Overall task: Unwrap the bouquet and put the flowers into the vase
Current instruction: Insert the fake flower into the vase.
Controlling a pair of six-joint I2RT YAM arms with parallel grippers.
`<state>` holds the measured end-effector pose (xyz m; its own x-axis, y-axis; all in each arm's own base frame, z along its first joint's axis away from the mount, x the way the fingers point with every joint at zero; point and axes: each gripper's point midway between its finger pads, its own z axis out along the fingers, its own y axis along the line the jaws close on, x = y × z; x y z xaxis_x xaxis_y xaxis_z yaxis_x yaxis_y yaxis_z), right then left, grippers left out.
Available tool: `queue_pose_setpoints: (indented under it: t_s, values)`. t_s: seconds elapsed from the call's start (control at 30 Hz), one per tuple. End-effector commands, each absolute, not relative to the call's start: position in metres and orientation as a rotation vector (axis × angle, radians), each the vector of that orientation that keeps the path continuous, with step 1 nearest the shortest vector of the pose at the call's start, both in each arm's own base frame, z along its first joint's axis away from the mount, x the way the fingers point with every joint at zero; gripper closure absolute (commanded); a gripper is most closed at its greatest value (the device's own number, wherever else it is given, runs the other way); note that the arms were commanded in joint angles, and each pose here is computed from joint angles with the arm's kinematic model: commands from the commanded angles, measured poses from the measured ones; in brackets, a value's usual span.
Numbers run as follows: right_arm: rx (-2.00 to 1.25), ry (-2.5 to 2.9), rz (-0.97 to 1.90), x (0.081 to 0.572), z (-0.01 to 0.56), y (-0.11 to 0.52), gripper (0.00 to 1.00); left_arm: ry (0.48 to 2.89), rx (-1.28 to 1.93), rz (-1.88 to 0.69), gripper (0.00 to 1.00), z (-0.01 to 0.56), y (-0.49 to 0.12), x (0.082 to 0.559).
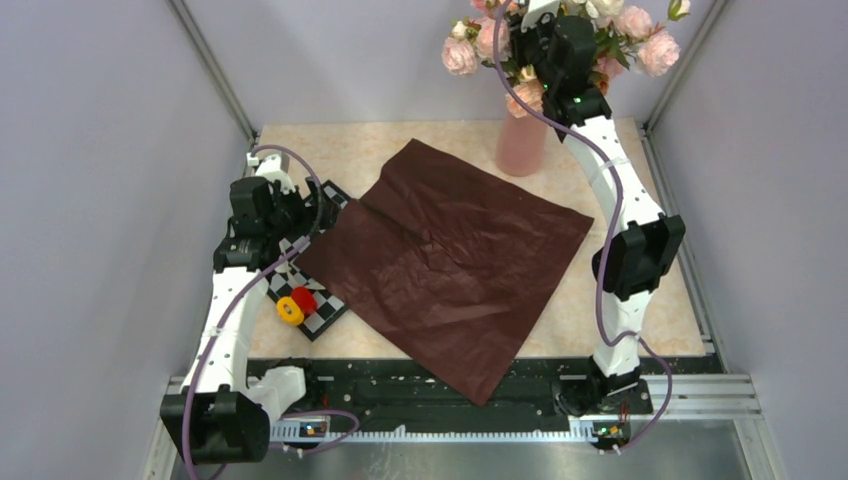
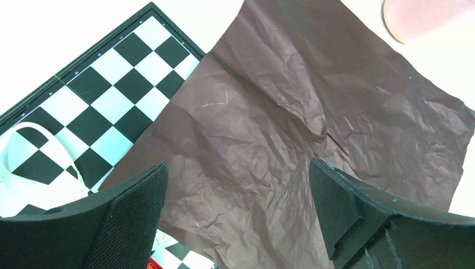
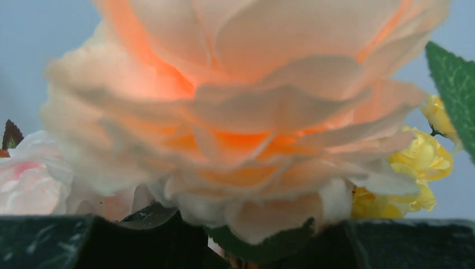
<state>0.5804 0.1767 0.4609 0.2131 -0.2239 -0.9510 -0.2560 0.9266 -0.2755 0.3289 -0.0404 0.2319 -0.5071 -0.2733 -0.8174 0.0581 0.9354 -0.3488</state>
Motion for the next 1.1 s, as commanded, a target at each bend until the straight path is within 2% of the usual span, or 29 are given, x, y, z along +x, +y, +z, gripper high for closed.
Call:
queue_pose_setpoints:
  t_s: [0.0, 0.13, 0.43, 0.63, 0.8, 0.9, 1.07]
  values:
    - [-0.372, 1.284, 0.036, 0.554, 0.507, 0.163, 0.64, 2.017, -0.128, -0.398, 0.01, 0.243, -0.039, 0.329]
    - [-0.385, 1.267, 0.062, 0.544, 0.513, 0.165, 0.59, 2.016, -0.127, -0.4, 0.01, 0.244, -0.039, 0.329]
    - [-0.383, 1.247, 0.079, 0.522, 0.523, 0.161, 0.4, 2.016, -0.127, -0.408, 0.01, 0.244, -0.04, 0.329]
    - [-0.378, 1.208, 0.113, 0.501, 0.53, 0.16, 0.23, 2.017, -0.132, -0.405, 0.01, 0.243, -0.04, 0.329]
    - [-0.379, 1.216, 0.148, 0.483, 0.529, 0.16, 0.13, 2.014, -0.136, -0.393, 0.01, 0.243, -0.038, 0.329]
    - [-0.382, 1.213, 0.174, 0.466, 0.53, 0.158, 0.09, 2.011, -0.128, -0.384, 0.01, 0.243, -0.037, 0.328]
    - [-0.37, 1.214, 0.215, 0.44, 0.529, 0.153, 0.08, 1.992, -0.123, -0.361, 0.01, 0.246, -0.034, 0.327]
